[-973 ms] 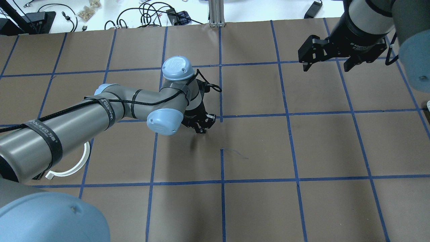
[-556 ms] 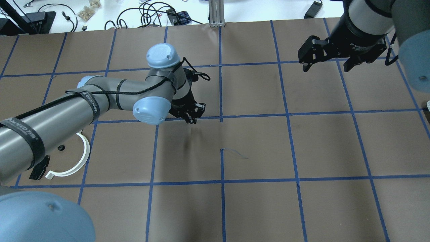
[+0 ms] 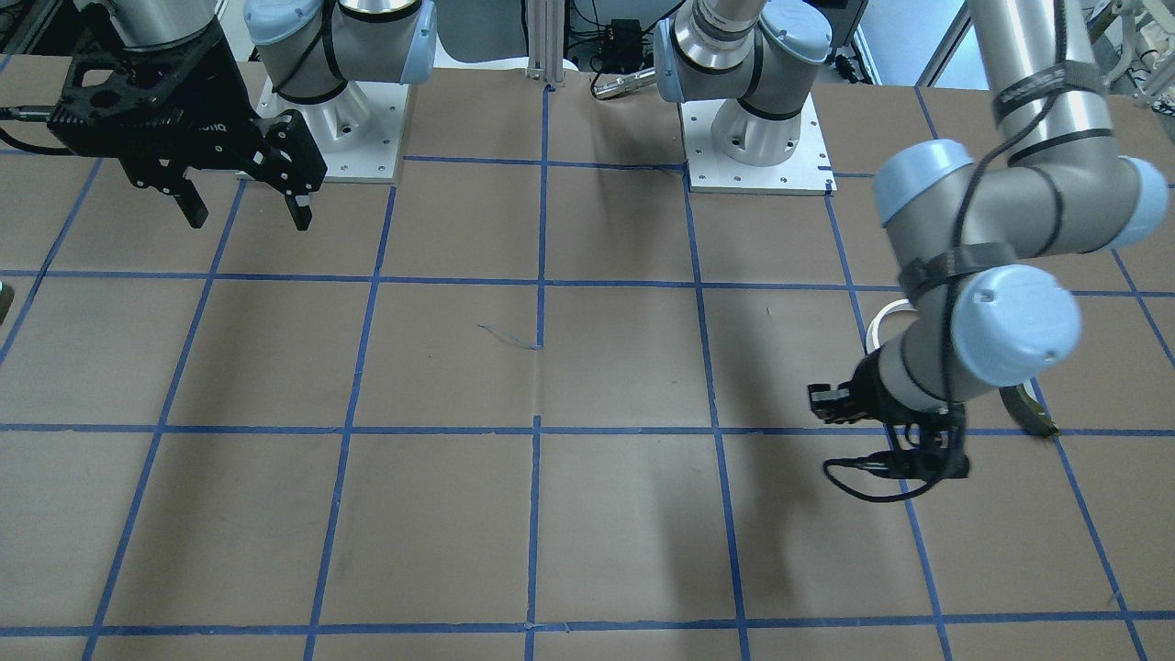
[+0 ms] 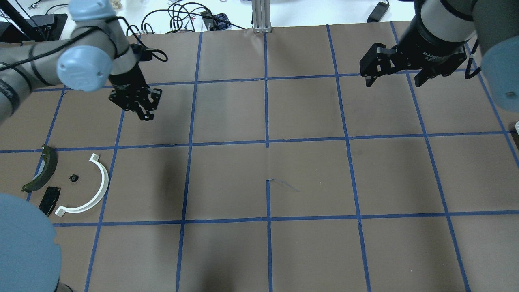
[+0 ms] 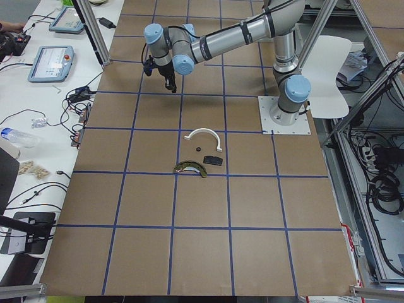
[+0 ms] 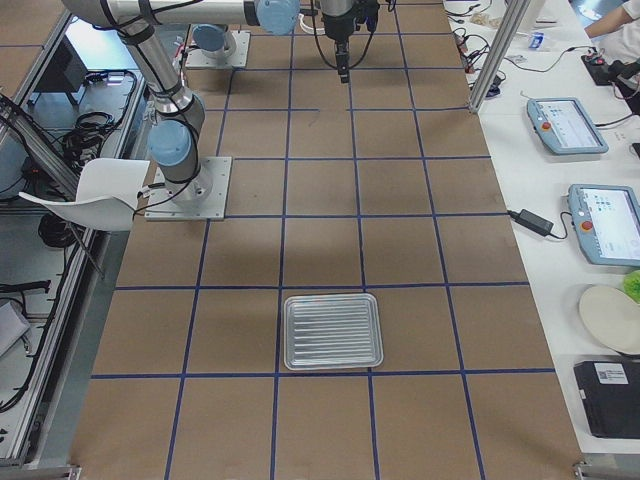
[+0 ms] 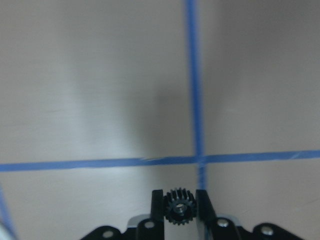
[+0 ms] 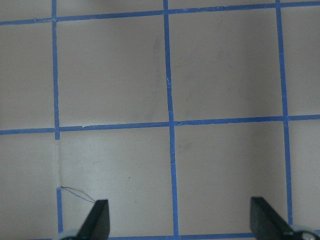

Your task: Place bearing gear from tray to pile

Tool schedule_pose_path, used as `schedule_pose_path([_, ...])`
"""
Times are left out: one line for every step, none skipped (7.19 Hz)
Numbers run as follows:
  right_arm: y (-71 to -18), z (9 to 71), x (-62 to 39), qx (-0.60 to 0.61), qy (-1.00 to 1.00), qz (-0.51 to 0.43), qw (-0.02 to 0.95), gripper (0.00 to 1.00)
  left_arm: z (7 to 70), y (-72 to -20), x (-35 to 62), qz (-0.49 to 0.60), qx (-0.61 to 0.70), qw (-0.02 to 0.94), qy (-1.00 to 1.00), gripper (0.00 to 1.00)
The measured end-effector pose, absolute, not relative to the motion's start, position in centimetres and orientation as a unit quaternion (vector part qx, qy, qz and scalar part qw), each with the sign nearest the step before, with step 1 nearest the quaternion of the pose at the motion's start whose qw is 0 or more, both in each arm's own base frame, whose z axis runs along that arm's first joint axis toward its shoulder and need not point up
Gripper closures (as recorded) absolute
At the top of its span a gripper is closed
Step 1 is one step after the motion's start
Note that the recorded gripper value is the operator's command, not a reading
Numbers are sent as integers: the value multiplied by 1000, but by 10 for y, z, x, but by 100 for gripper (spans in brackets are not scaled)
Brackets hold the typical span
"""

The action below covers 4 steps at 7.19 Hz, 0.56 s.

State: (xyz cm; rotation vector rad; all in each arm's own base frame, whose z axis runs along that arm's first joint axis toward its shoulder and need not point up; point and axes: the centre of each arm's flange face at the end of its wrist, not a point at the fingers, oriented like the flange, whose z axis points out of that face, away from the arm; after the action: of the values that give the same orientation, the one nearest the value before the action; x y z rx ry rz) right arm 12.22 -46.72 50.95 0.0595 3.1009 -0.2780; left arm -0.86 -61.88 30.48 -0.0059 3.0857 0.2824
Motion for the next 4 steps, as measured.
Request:
schedule_pose_path([-467, 510, 122, 19, 996, -89, 14, 0, 313, -619, 42, 96, 9, 35, 995, 100])
schedule_pose_path([-467, 510, 122, 19, 996, -89, 14, 0, 316, -615, 86, 101, 27, 42, 994, 100])
schedule_pose_path([-467, 510, 122, 19, 996, -90, 14, 0, 316, -608, 129, 106, 47, 40, 992, 100])
schedule_pose_path([-467, 510, 122, 19, 996, -90, 14, 0, 315, -598, 166, 112, 62, 33, 991, 100])
